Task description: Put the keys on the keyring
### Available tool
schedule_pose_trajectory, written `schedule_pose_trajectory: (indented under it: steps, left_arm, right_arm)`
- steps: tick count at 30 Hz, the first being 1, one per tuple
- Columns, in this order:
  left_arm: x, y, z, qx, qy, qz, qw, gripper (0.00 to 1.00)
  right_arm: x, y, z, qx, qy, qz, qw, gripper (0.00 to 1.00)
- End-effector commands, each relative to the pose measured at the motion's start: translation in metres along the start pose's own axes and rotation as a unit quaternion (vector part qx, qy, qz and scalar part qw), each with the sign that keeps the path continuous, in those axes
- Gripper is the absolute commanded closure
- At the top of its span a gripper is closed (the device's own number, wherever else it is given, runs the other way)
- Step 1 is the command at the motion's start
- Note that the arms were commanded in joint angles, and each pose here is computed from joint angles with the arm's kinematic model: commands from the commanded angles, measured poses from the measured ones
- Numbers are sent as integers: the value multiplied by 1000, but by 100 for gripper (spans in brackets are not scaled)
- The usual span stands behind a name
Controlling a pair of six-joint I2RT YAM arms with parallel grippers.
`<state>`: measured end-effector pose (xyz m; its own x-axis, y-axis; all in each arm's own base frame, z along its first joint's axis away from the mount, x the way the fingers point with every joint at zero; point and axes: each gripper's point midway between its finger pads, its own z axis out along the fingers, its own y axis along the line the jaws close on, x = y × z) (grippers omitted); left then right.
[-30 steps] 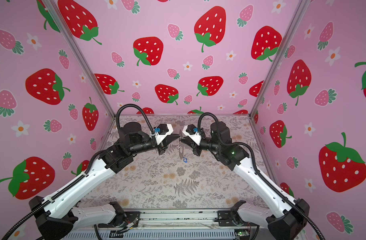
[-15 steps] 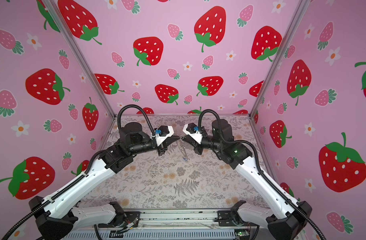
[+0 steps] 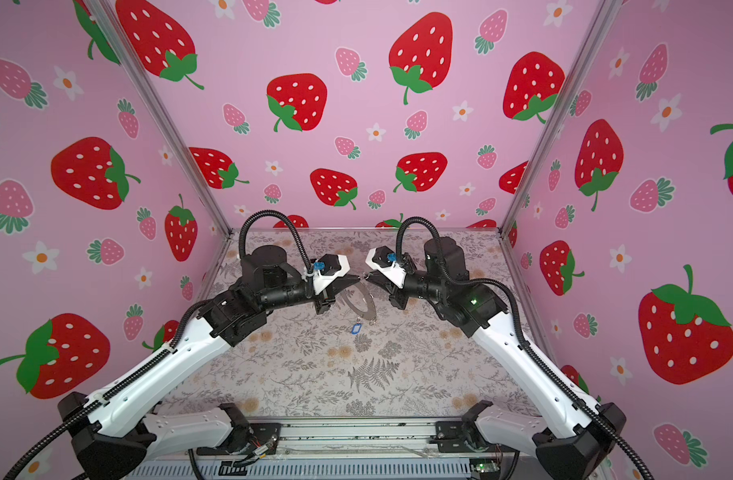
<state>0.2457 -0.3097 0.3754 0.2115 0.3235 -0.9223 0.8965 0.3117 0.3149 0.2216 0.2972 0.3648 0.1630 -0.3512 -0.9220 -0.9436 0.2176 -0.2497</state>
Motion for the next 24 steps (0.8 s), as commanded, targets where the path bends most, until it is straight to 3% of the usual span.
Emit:
schedule_pose_trajectory:
  steps: [1, 11, 16, 20, 24]
  left_arm:
    - [-3, -1, 0, 11, 0, 10, 1000, 100]
    - [10, -4, 6, 17, 18, 3, 1000, 100]
    - [24, -3, 12, 14, 33, -8, 999, 99]
    - [36, 3, 8, 1, 29, -37, 999, 57]
    - [53, 16, -8, -39, 15, -78, 996, 49]
  right_arm:
    - [-8, -4, -4, 4, -4, -20, 1000, 100]
    - [-9, -3, -1, -5, 3, -32, 999, 100]
    - [10, -8, 4, 4, 43, -41, 998, 100]
    - [28, -12, 13, 5, 72, -42, 997, 100]
    - [51, -13, 26, -4, 99, -34, 994, 100]
